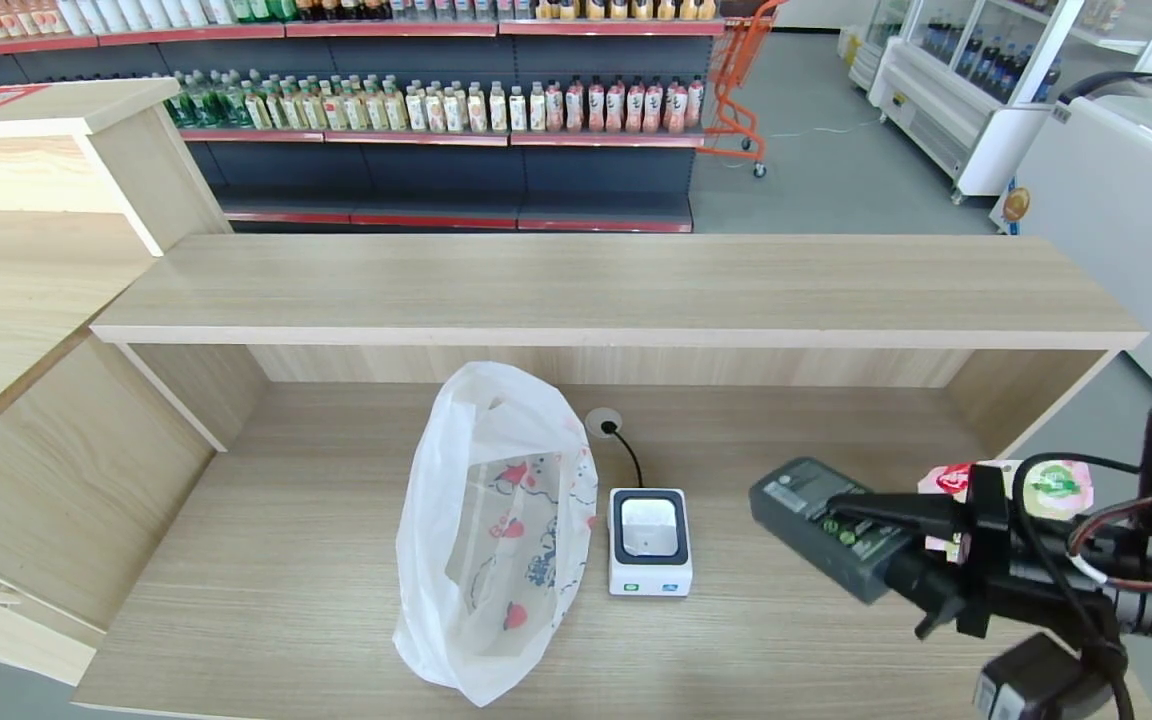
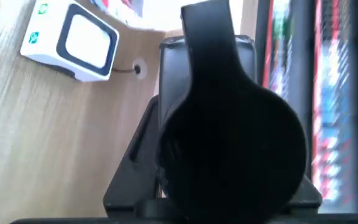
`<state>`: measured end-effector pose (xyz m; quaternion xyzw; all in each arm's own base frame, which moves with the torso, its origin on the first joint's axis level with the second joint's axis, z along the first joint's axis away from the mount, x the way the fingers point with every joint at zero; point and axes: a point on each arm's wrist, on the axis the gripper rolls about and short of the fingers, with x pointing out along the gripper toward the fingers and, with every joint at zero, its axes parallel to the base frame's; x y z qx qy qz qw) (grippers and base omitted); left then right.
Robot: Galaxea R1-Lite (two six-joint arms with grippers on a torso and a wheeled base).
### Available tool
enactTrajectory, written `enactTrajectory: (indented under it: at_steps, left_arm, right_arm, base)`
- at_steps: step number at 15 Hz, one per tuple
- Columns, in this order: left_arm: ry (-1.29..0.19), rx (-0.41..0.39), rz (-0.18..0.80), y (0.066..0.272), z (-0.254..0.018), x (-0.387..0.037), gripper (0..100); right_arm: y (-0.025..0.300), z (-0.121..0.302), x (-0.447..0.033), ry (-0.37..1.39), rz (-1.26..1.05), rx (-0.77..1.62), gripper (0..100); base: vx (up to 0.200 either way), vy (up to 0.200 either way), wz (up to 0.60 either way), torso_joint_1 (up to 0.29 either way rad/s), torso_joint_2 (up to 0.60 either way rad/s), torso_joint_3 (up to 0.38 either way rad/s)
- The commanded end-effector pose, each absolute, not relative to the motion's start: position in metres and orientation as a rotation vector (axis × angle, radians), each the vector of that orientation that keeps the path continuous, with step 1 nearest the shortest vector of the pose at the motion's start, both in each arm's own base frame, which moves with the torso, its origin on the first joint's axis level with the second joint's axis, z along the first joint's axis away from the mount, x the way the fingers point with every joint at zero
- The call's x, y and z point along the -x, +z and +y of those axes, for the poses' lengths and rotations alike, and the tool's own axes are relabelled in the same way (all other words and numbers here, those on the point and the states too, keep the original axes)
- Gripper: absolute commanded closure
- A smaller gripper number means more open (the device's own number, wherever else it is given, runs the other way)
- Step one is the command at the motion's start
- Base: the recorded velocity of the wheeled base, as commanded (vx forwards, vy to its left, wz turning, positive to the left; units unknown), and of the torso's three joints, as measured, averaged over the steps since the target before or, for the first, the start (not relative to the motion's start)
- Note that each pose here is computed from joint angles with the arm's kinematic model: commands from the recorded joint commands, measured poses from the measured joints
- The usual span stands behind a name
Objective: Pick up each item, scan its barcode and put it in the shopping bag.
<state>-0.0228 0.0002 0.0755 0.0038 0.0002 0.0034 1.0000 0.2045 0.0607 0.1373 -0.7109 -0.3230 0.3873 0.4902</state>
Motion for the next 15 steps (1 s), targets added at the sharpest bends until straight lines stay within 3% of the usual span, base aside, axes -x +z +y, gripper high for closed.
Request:
enactTrajectory:
  at_steps: [1, 4, 15]
  left_arm:
    - [0.008, -0.008, 0.002, 0.076, 0.0, 0.023, 0]
    - [0.008, -0.008, 0.002, 0.076, 0.0, 0.023, 0]
    - [0.008, -0.008, 0.002, 0.076, 0.0, 0.023, 0]
  right_arm:
    - [0.099, 0.095, -0.191, 1.293, -1.075, 1.731, 100]
    - [0.097, 0.107, -0.179, 1.373, -1.212, 1.76, 100]
    - [0.122, 0.152, -0.199, 1.235, -1.575, 1.818, 100]
  base:
    - [0.0, 0.0, 0.0, 0.0, 0.0, 0.0]
    - [0.0, 0.0, 0.0, 0.0, 0.0, 0.0]
    - [0.0, 0.0, 0.0, 0.0, 0.0, 0.0]
